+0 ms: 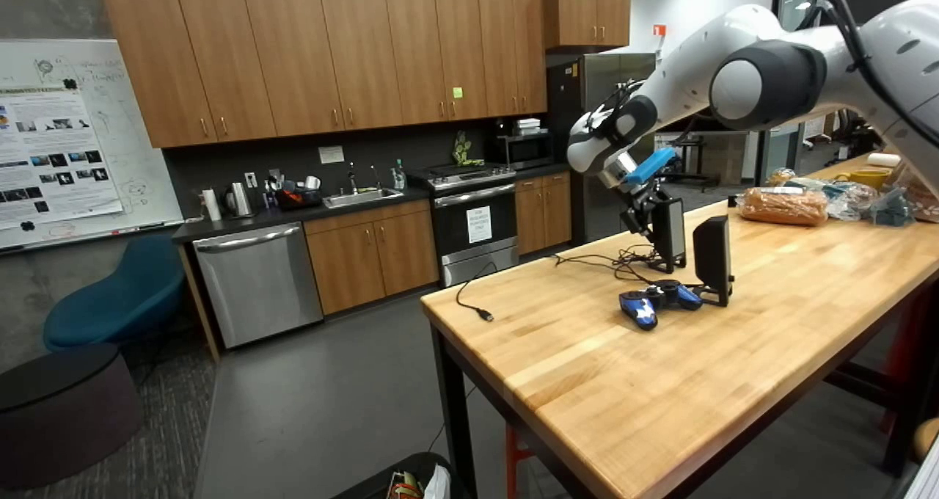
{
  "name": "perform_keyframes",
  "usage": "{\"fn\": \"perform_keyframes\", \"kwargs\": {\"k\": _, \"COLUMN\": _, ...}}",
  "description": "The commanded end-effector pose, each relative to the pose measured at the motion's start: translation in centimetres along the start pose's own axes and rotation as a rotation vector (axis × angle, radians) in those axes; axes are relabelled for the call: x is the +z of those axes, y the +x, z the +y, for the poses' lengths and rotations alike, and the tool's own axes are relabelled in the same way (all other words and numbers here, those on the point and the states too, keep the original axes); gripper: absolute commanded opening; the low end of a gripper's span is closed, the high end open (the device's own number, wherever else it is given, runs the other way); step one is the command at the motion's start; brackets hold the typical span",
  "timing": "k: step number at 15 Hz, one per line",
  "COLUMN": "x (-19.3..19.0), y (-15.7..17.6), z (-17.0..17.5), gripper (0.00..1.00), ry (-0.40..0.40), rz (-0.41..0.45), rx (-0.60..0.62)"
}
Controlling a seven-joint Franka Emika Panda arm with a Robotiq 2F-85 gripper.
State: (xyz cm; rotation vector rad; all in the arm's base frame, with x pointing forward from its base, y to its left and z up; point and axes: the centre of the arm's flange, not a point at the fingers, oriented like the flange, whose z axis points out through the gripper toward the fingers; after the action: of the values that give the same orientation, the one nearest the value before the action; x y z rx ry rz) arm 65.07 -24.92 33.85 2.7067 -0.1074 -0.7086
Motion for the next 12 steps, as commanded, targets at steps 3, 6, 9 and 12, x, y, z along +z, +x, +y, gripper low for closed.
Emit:
{"fn": "perform_keyframes", "kwargs": {"k": 3, "x": -1.1, "y": -1.9, "z": -1.1, "gripper": 1.00, "ry": 0.041, "rz": 0.167, "rx": 0.027}}
{"fn": "perform_keyframes", "kwargs": {"k": 6, "x": -3.0, "y": -0.5, "z": -2.2, "gripper": 1.00, "ry": 0.077, "rz": 0.262, "rx": 0.049}}
{"fn": "perform_keyframes", "kwargs": {"k": 9, "x": -5.1, "y": 0.8, "z": -3.7, "gripper": 1.00, "ry": 0.109, "rz": 0.345, "rx": 0.075}}
{"fn": "perform_keyframes", "kwargs": {"k": 12, "x": -7.3, "y": 2.1, "z": -6.1, "gripper": 1.00, "ry": 0.123, "rz": 0.413, "rx": 0.074}}
